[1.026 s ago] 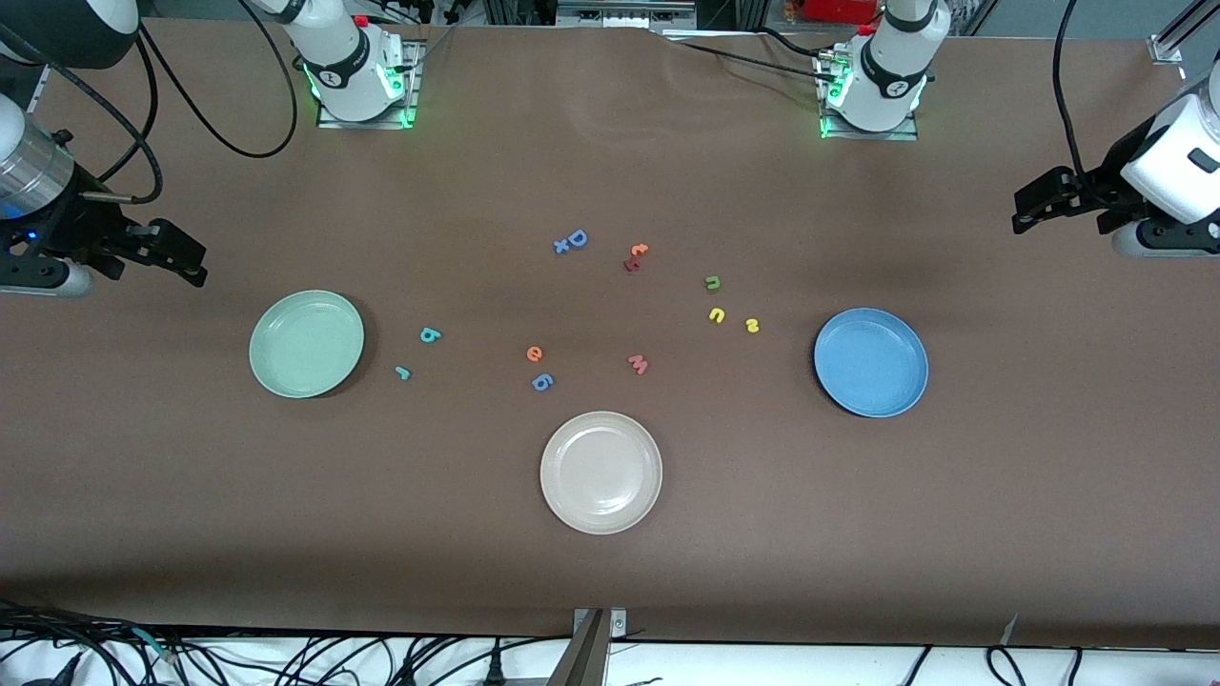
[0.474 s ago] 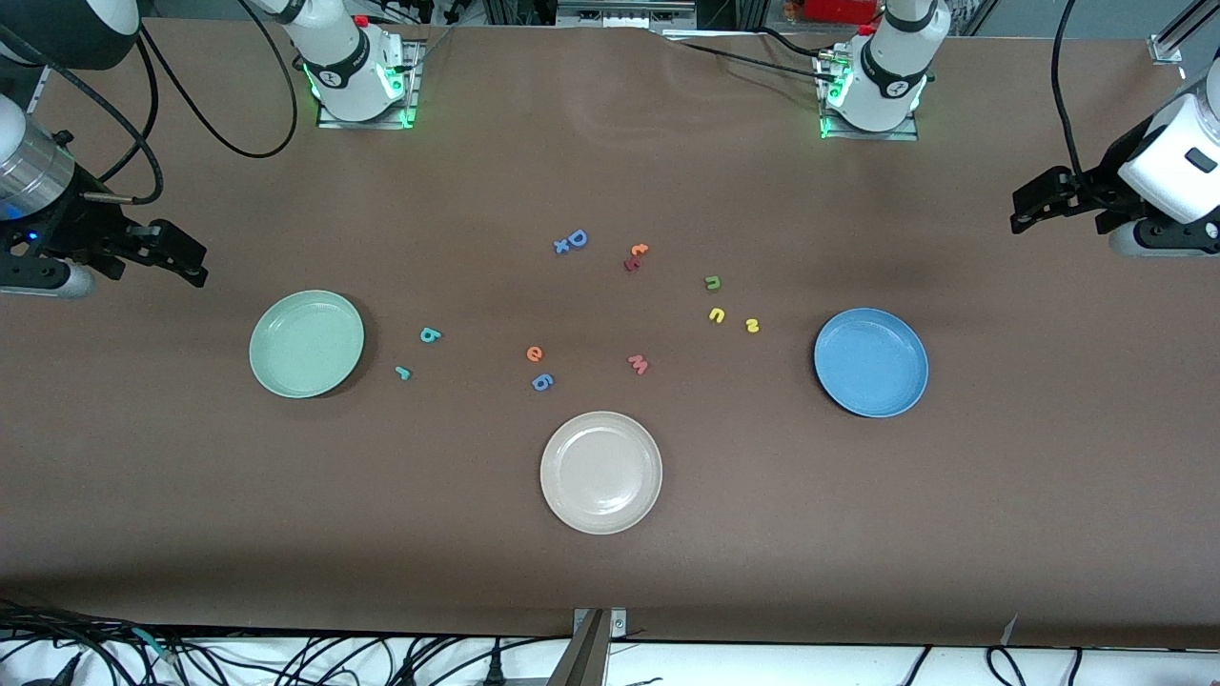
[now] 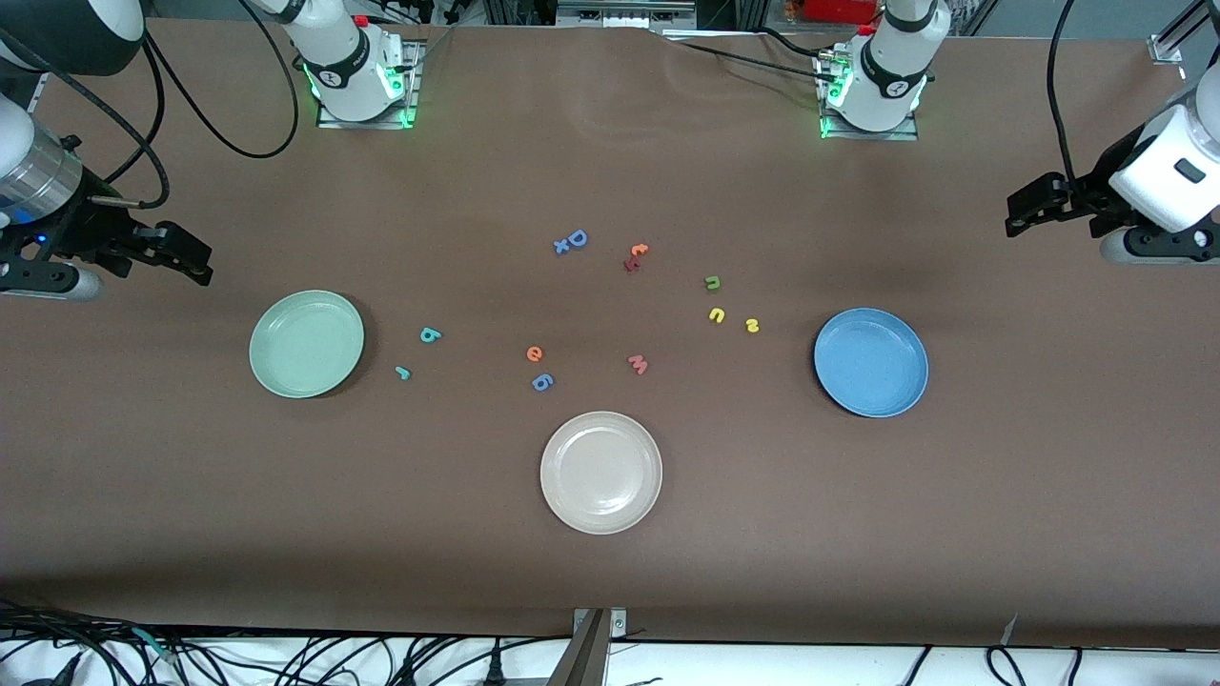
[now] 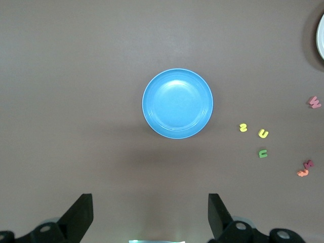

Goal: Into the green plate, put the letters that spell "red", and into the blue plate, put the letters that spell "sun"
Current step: 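Move the right gripper to the teal r while the left gripper reaches the yellow z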

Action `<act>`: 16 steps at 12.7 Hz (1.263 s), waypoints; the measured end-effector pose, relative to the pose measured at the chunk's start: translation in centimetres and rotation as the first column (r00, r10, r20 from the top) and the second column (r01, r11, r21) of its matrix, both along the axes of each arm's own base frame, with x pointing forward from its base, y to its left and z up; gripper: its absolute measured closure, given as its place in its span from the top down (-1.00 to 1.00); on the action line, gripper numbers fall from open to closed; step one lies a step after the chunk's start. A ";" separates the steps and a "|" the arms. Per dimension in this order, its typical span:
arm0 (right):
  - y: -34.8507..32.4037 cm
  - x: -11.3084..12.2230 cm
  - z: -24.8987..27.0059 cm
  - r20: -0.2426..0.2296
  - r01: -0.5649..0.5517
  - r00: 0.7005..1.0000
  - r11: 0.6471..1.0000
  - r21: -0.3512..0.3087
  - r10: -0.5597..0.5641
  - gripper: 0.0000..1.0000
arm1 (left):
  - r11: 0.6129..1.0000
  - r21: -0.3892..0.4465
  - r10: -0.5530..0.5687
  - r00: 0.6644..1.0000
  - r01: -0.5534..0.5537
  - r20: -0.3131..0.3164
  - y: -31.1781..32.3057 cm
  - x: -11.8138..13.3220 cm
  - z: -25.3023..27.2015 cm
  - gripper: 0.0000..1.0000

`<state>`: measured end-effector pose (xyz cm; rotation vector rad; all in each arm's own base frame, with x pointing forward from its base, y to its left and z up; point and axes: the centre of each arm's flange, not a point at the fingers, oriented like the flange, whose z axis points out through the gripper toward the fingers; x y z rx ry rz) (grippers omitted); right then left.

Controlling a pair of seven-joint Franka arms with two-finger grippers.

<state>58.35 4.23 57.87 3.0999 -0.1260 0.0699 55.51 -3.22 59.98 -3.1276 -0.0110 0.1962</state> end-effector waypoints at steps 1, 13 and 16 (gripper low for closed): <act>0.2 0.0 -0.2 -0.005 -0.003 1.000 1.000 -0.001 0.003 0.99 | 1.000 -0.003 -0.002 1.000 0.002 -0.008 -0.2 0.2 -0.4 1.00; 3.8 2.0 -8.5 -0.111 -0.681 0.726 0.732 0.026 0.679 0.99 | 0.988 -0.089 -0.140 0.982 0.129 -0.124 -11.2 4.3 -14.0 1.00; 4.4 1.8 -12.7 -0.090 -0.721 0.688 0.692 0.022 0.720 0.98 | 0.991 -0.078 -0.113 0.991 0.108 -0.067 -14.7 4.4 -21.7 1.00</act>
